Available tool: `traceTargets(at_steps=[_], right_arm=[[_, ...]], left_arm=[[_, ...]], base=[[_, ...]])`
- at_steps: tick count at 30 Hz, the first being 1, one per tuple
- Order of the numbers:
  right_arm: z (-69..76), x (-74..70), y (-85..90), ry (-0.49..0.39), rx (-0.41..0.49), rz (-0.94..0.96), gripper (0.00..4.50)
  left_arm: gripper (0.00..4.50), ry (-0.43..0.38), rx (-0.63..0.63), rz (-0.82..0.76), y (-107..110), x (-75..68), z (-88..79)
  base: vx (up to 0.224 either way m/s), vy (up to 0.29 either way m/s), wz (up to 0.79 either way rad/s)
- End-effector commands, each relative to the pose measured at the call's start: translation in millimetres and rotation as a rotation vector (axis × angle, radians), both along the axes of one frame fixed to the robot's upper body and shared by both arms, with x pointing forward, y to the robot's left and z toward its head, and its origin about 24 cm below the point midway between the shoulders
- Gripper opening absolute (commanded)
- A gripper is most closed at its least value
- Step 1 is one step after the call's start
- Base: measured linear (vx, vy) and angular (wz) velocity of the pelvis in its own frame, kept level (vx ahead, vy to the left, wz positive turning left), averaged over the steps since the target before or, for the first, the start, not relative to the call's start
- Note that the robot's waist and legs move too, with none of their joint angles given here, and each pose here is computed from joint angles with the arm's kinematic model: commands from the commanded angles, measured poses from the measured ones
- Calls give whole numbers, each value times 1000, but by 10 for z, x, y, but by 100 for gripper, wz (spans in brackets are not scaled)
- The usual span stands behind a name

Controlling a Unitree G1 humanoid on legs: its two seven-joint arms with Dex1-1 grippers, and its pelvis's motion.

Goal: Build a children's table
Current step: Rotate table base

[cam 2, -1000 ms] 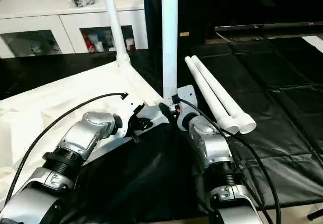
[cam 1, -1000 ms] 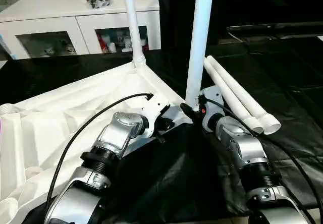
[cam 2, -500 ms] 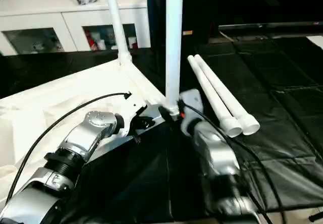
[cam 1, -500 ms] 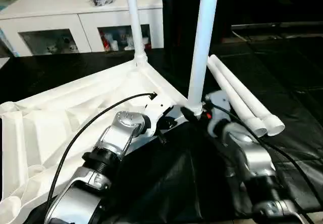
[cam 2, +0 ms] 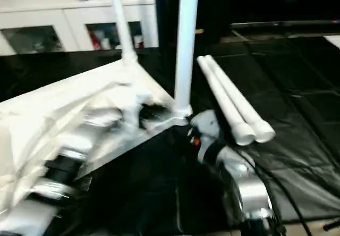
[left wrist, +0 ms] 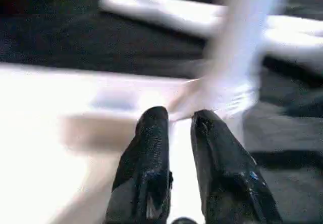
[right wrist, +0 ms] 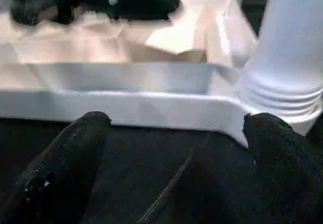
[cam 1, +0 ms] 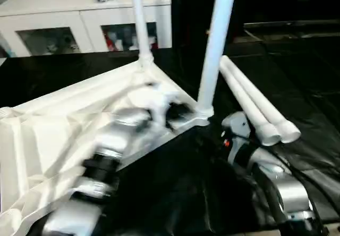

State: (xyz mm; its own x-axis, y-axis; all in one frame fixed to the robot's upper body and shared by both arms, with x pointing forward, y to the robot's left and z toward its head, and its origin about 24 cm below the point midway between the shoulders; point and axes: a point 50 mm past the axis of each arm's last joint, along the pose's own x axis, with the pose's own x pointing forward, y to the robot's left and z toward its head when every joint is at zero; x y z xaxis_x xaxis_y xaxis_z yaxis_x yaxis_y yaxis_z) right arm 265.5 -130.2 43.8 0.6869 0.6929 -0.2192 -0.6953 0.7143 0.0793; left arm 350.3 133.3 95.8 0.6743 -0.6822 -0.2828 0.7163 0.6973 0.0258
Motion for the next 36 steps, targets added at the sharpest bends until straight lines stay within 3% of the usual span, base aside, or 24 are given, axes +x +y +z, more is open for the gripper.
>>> traceTargets(at_steps=[1,3,4,5,8,10,12,17,24,31,36], right_arm=[[39,-14,94,-2,-7,58,450],[22,-12,114,12,-23,69,450],[-5,-16,135,35,-46,79,450],[-7,-16,135,37,-47,79,450],[-46,-3,131,65,-73,77,450],[-77,22,139,81,-102,82,450],[-91,44,149,95,-113,79,450],[-108,93,200,129,-123,58,450],[-93,105,248,130,-109,45,450],[-235,250,239,196,-223,-33,450],[-230,318,276,171,-230,-36,450]], left_arm=[[95,-25,22,105,253,30,80],[67,-33,54,186,464,46,126],[67,-49,126,315,805,44,203],[67,-50,134,323,828,43,206],[27,-38,313,435,1212,-18,218],[27,-4,463,533,1537,-105,222],[6,17,521,578,1665,-149,214],[6,107,740,662,1982,-312,101],[6,224,760,605,1997,-427,-47],[6,381,709,310,1765,-588,-346],[6,426,635,102,1538,-695,-395]], base=[[0,0,0],[0,0,0],[0,0,0],[0,0,0],[0,0,0],[0,0,0],[0,0,0],[0,0,0],[0,0,0],[0,0,0],[0,0,0]])
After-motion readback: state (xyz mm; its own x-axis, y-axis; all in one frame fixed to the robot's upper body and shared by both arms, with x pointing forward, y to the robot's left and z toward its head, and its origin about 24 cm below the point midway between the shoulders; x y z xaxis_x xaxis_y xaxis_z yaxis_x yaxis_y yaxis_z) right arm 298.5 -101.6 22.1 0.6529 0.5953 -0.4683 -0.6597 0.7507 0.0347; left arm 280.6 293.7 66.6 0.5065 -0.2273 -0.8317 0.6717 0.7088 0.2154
